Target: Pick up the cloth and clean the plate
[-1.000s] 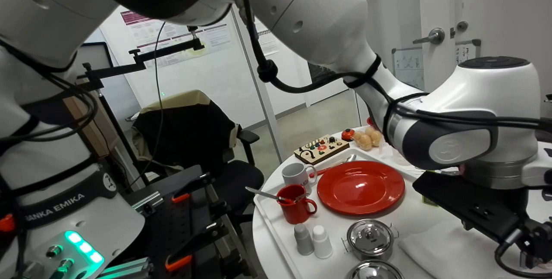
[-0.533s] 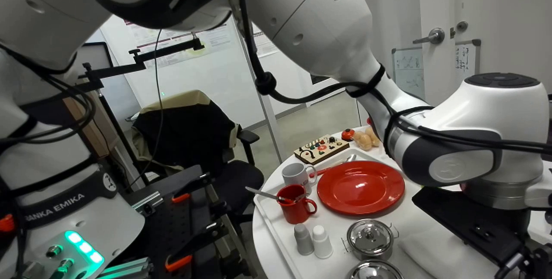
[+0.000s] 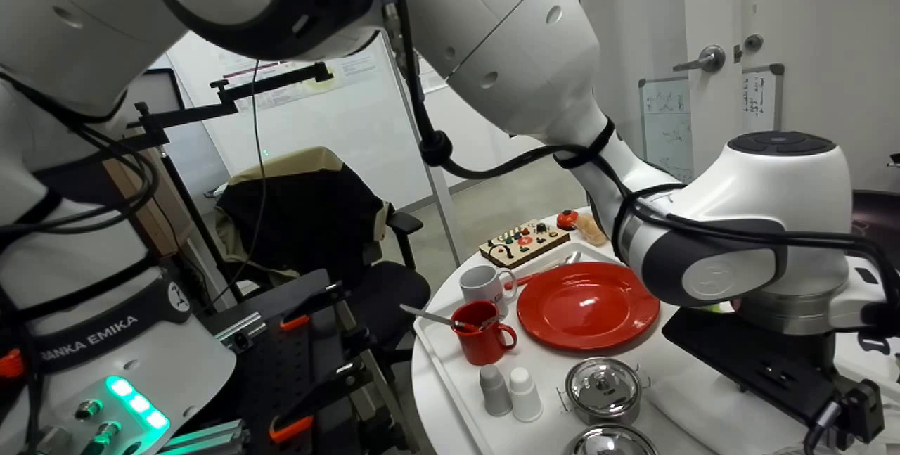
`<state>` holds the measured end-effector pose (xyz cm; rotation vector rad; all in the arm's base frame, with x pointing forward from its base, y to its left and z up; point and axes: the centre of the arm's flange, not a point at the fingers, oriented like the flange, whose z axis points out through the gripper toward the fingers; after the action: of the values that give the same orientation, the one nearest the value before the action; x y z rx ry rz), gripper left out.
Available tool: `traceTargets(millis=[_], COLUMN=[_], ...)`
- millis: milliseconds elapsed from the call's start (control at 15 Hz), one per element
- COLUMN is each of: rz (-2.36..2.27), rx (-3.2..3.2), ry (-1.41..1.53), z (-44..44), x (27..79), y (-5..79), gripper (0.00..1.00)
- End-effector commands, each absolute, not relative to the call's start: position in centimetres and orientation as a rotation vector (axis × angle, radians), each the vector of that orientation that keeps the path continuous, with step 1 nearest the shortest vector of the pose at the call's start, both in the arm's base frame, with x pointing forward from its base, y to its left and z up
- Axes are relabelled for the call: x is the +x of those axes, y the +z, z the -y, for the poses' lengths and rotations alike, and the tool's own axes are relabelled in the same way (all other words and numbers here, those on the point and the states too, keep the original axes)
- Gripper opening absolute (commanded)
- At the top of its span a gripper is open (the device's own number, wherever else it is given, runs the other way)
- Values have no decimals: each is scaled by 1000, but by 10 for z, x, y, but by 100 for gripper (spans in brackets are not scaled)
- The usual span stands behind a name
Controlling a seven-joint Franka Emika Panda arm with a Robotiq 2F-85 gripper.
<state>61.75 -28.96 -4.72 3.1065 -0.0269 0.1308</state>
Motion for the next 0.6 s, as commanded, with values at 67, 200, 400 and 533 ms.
traceTargets(millis=[67,200,400,533], rz=[-65,-75,-77,-83], rx=[3093,3095,3100,3103], ry=[169,170,173,179], z=[275,274,275,275], x=[621,622,621,621], y=[-49,-49,-47,-46], gripper=[75,67,44,29])
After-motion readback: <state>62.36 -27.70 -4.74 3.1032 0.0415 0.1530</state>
